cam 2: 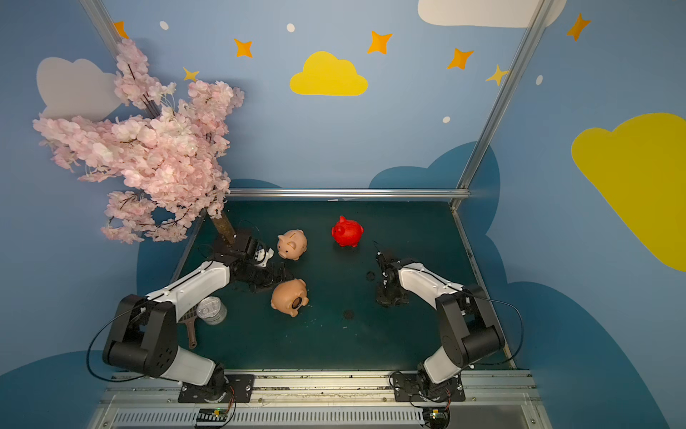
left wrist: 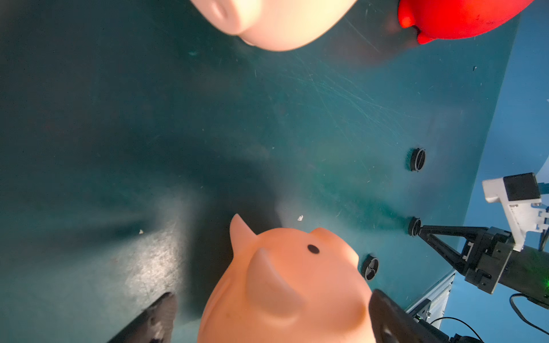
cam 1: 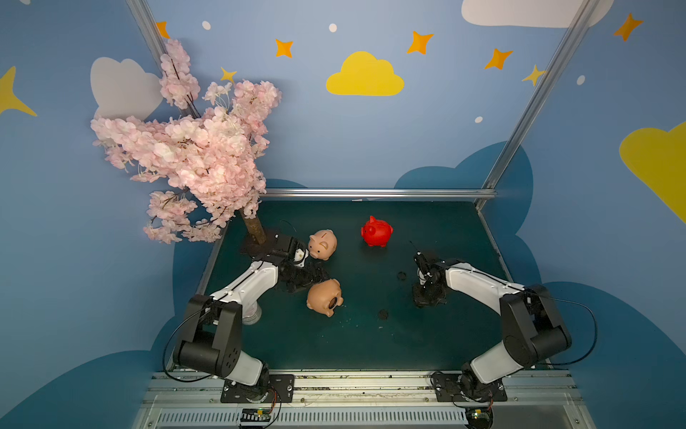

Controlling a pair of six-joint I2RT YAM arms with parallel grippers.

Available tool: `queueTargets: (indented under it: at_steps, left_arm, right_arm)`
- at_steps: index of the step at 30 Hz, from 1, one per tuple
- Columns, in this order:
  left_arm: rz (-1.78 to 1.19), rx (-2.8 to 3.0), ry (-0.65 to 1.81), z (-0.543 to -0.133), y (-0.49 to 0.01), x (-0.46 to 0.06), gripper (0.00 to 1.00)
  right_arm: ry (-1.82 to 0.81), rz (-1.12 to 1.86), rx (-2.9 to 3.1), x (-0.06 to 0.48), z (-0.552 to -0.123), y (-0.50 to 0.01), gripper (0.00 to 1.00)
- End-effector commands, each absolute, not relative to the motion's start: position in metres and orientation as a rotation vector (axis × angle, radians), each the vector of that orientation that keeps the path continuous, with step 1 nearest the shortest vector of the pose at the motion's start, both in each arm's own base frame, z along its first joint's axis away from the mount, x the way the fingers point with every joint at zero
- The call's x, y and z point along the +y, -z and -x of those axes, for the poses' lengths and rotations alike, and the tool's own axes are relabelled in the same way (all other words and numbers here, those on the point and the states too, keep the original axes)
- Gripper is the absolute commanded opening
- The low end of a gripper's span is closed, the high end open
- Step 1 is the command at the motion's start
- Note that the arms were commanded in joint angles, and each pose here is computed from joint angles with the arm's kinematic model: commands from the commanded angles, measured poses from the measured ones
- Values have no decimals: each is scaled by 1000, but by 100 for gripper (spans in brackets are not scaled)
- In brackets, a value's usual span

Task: Close piggy banks
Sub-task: Pick up the knob at the center of the board.

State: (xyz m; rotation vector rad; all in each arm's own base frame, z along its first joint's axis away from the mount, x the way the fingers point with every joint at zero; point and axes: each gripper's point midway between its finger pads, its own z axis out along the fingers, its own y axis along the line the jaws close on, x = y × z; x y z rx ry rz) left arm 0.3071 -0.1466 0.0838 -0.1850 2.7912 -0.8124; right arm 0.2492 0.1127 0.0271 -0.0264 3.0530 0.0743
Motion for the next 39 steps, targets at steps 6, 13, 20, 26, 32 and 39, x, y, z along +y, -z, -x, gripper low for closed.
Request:
queueTargets:
  at_steps: [6,13,20,26,32,39]
  left_arm:
    - [161,2789,809,-307,-91,-146,99]
    - [162,2785,806,-308,-92,-146,99]
    - [165,2788,808,-308,-90,-146,99]
    - [165,2788,815,-307,-91,-147,99]
    - [160,2783,816,-307,-93,-147,99]
    - [160,2779,821,-307,-95,-147,99]
  right_arm:
    - [-108,38,3073,116,-248,-27,13]
    - [-71,34,3103,112,-246,-21,9]
    - [-54,26,3142,110,-244,-15,6]
    - [-31,22,3173,109,-243,-10,6]
    - [1,11,3182,106,-243,-8,8]
    - [18,13,3192,106,-243,-6,0]
